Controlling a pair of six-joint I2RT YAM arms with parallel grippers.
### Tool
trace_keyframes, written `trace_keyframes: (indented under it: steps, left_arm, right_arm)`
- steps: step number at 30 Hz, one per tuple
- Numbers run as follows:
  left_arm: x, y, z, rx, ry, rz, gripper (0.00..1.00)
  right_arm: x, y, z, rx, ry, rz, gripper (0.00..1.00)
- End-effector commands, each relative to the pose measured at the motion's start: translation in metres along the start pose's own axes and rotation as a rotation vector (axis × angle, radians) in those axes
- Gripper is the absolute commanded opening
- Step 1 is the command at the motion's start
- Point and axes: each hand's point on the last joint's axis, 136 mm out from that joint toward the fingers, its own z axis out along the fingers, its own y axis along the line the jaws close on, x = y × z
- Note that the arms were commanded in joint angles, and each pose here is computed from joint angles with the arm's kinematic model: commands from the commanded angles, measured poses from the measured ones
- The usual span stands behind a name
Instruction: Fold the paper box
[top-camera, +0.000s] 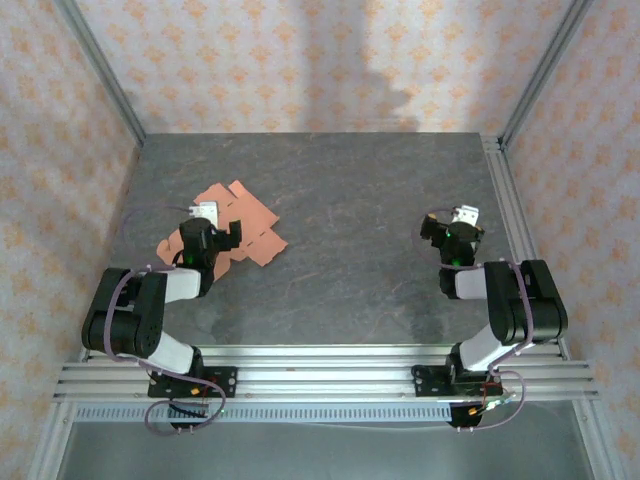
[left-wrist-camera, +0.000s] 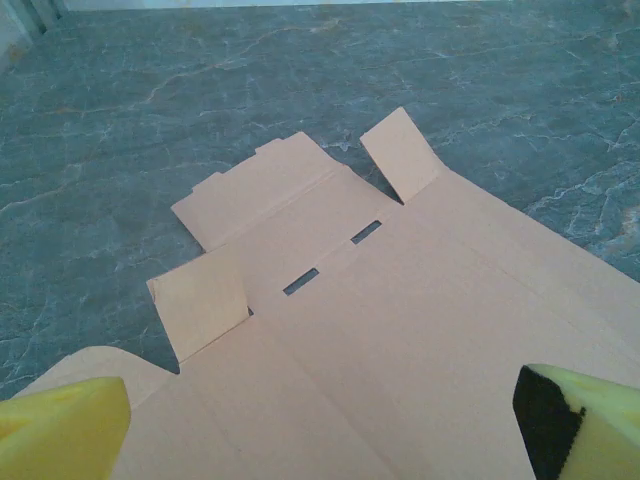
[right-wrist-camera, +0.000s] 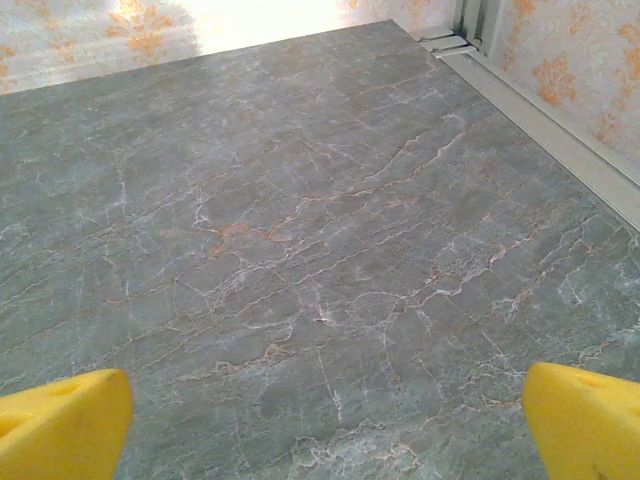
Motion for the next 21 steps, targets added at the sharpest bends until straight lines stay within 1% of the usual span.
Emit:
trace_keyframes:
  steps: [1, 21]
  left_arm:
    - [-0.0078, 0.0045, -0.0004, -0.02, -0.032, -0.016, 1.0]
    - [-0.0082, 0.0048, -0.0003, -0.021, -0.033, -0.016, 1.0]
  right_arm:
    - [-0.0071, -0.0002, 0.0004, 0.012, -0.021, 0.015, 0.99]
    - [-0.008, -0.0001, -0.0004, 0.01, -0.026, 0.016, 0.99]
